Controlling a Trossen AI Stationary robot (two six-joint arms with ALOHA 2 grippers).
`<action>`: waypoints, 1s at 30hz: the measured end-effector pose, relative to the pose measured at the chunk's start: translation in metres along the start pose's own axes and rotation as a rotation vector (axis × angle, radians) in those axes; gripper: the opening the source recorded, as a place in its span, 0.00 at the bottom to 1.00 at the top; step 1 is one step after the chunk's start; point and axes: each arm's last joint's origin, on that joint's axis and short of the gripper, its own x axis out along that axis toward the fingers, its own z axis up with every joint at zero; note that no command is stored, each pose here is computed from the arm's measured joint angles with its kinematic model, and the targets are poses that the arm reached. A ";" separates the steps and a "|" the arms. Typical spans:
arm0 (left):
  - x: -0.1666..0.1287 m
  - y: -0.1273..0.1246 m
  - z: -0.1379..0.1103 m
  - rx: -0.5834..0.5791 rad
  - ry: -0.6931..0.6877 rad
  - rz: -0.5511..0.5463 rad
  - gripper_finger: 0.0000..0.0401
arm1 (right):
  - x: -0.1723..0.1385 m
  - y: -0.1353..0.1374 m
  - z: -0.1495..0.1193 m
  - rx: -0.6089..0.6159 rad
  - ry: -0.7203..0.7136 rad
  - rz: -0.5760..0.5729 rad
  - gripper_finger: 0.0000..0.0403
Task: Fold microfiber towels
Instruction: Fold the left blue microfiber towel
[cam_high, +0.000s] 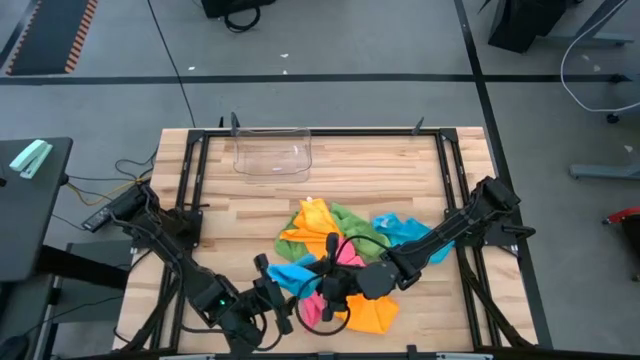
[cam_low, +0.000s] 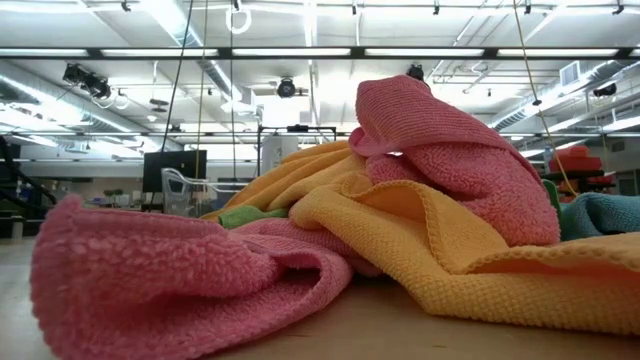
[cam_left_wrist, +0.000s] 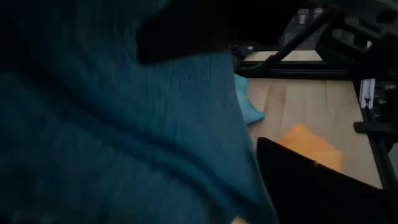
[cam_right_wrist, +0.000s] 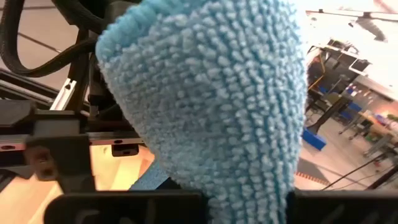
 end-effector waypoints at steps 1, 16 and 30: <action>0.000 0.000 0.000 0.018 0.000 0.000 0.54 | 0.000 0.000 0.000 -0.010 0.001 -0.006 0.06; -0.014 0.013 0.009 0.086 0.012 -0.016 0.05 | -0.011 0.003 0.006 -0.264 -0.009 0.057 0.08; -0.008 0.015 0.006 0.032 0.088 -0.079 0.08 | -0.006 -0.004 0.006 -0.429 -0.059 0.094 0.21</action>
